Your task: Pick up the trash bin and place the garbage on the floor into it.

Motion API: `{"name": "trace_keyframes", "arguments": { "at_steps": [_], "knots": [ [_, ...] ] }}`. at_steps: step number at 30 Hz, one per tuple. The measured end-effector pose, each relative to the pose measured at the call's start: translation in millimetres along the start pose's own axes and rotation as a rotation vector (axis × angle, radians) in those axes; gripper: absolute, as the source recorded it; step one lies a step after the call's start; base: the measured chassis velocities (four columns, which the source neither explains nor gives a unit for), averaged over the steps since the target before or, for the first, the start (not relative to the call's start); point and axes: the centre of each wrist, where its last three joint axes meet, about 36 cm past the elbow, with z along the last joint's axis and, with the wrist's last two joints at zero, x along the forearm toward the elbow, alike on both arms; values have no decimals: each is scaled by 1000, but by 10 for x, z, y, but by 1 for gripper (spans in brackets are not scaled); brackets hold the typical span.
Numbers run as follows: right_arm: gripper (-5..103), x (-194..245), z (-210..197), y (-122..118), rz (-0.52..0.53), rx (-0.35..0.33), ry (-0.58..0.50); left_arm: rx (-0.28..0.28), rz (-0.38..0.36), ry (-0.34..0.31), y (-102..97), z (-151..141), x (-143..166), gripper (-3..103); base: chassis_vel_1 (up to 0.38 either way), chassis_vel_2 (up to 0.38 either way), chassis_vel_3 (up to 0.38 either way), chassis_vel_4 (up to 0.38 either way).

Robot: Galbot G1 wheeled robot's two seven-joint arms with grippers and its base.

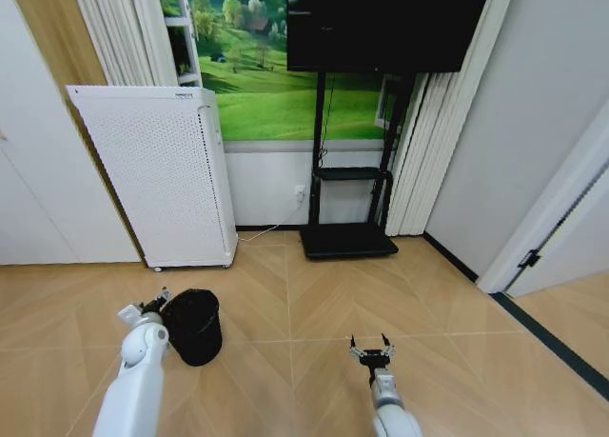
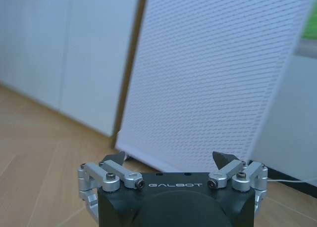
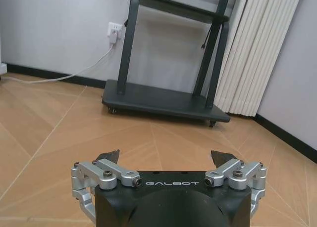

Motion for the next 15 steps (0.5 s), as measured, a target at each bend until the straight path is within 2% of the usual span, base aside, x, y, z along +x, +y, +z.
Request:
{"name": "trace_keyframes", "arguments": {
  "at_steps": [1,2,5,6,7,8,11,15],
  "knots": [
    [100,-11,-32,-7,11,-17,-15,-63,92,-26,-30,1,250,99,0,0,0,0],
    [100,-11,-32,-7,11,-17,-15,-63,92,-26,-30,1,250,99,0,0,0,0],
    [100,-45,-77,-40,36,-52,-52,-185,218,-37,-31,160,693,100,0,0,0,0],
    [100,-45,-77,-40,36,-52,-52,-185,218,-37,-31,160,693,100,0,0,0,0],
    [100,-58,-90,-51,45,-68,-63,-218,242,-20,-6,250,818,100,0,0,0,0],
    [100,-58,-90,-51,45,-68,-63,-218,242,-20,-6,250,818,100,0,0,0,0],
    [100,-84,-114,-63,62,-105,-90,-275,297,7,59,388,1025,100,0,0,0,0],
    [100,-102,-132,-62,62,-129,-109,-291,339,24,80,410,1147,100,0,0,0,0]
  ]
}}
